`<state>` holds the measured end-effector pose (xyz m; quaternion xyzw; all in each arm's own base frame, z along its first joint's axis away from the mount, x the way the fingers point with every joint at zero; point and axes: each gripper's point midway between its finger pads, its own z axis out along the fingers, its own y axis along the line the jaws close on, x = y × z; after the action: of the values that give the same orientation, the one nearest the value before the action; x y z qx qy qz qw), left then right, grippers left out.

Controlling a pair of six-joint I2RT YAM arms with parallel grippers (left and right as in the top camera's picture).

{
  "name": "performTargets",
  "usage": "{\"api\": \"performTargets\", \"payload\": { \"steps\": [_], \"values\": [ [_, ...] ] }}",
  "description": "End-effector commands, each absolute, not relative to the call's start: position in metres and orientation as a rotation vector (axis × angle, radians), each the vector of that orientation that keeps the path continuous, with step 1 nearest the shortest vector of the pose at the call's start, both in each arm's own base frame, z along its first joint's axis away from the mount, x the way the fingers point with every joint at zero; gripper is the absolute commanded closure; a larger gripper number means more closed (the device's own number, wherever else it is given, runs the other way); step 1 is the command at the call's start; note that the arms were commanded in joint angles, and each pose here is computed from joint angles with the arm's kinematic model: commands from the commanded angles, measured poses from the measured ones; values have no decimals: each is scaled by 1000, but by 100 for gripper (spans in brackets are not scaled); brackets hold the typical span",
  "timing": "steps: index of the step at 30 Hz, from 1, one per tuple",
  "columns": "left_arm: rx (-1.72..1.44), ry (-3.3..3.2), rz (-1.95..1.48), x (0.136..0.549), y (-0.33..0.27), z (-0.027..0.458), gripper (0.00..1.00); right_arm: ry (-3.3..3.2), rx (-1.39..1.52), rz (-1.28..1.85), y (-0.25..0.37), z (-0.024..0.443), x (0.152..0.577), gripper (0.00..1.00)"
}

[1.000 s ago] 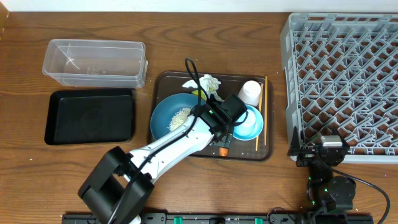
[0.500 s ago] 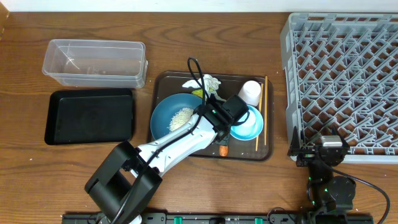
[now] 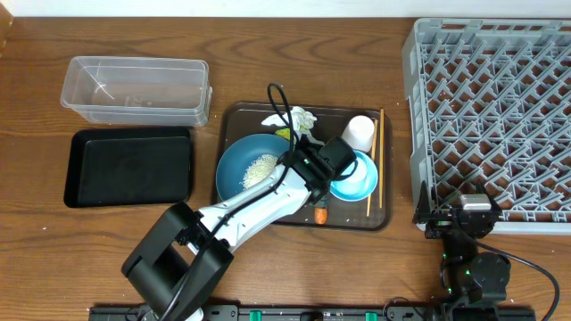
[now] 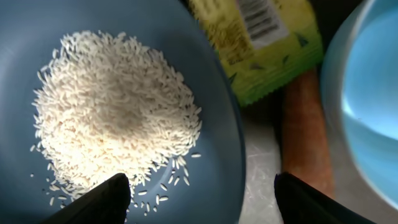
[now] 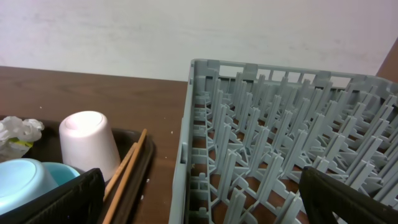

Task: Sort waste into correct bins and load items into the dishwasher rack
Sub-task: 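Grasp the blue bowl rim with the left gripper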

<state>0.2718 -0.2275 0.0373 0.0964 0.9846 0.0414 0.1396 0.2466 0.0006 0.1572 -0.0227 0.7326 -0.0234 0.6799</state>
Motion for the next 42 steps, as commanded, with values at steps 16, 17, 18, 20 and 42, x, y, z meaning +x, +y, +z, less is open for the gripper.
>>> {"api": "performTargets", "payload": {
  "steps": [16,17,18,20,42],
  "values": [
    [239,2854,168,265,-216,20,39,1648,-62,-62,1,156,246,1],
    [239,2853,167,265,-216,20,41,1648,-62,-63,1,156,246,1],
    [239,2852,164,266,-217,20,42,1648,-62,-63,1,156,246,1],
    [238,2849,161,266,-218,20,44,1648,-62,-63,1,156,246,1],
    [291,2831,99,259,-235,17,70,1648,-62,-63,1,156,246,1]
  ]
}}
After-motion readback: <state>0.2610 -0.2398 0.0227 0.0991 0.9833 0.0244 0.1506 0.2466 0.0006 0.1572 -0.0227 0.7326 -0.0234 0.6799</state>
